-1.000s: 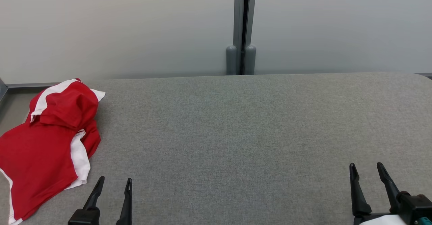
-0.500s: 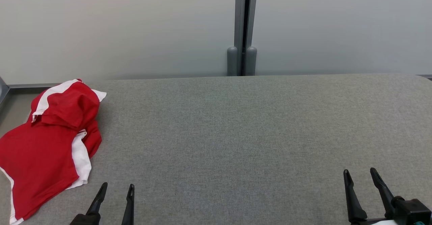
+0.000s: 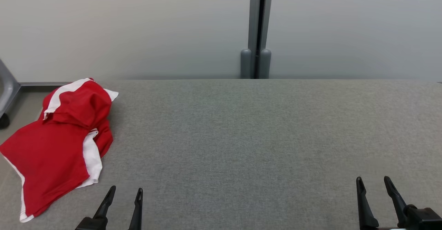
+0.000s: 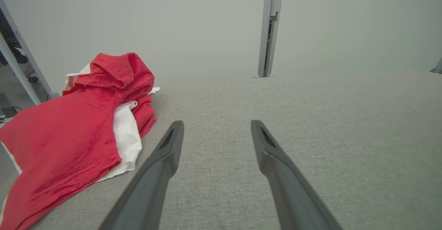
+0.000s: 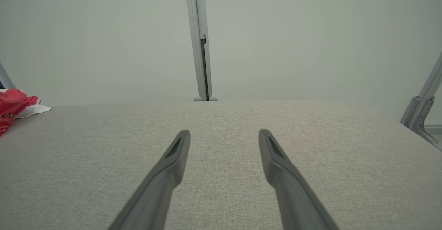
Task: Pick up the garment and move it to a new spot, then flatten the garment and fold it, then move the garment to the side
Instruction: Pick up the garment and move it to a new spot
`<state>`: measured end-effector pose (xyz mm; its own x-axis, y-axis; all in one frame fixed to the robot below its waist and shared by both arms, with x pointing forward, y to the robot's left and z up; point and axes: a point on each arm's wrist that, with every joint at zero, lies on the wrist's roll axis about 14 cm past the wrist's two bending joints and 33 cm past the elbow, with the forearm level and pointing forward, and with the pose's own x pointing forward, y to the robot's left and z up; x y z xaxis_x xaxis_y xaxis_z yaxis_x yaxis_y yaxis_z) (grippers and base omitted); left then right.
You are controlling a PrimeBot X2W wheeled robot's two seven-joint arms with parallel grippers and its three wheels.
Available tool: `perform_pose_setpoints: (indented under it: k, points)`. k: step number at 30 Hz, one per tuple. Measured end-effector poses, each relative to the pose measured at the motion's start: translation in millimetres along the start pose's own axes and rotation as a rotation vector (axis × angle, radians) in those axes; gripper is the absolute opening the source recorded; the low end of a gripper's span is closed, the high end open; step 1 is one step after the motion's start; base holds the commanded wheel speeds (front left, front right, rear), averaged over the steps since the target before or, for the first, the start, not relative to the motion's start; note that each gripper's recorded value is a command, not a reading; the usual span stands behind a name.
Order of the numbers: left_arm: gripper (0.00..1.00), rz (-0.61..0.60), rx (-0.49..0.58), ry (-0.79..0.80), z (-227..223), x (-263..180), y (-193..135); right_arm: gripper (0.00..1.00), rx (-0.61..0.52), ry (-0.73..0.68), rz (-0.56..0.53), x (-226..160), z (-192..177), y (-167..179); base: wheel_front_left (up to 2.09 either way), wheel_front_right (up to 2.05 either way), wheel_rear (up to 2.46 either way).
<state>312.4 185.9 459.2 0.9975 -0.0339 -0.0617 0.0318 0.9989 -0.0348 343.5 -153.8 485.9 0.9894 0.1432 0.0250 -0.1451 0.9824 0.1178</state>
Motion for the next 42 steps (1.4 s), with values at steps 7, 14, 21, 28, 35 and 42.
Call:
perform_pose_setpoints:
  k: [7,14,21,28,35,42]
  points:
    - [1.0,0.107,-0.007,-0.017,2.4,-21.6,28.7,1.0,0.003,0.018,0.121,13.8,-5.2,37.0,0.0,0.0,0.0]
    - [1.0,0.325,-0.036,-0.008,-8.2,-76.3,79.1,1.0,0.008,0.026,0.315,32.7,-6.5,100.0,0.0,0.0,0.0]
    - [1.0,0.477,-0.049,-0.024,-9.4,-119.9,110.1,1.0,0.006,0.03,0.453,39.8,-6.8,146.4,0.0,0.0,0.0]
    - [1.0,0.435,-0.076,-0.038,-1.9,-95.3,110.3,1.0,0.006,0.046,0.465,43.7,-13.2,146.7,0.0,0.0,0.0]
    - [1.0,0.314,-0.127,-0.028,47.0,4.4,119.5,1.0,-0.047,0.02,0.484,82.5,-15.2,133.8,0.0,0.0,0.0]
    - [1.0,0.209,-0.152,0.163,42.0,119.6,124.3,1.0,-0.075,0.133,0.471,113.2,-72.6,100.8,0.0,0.0,0.0]
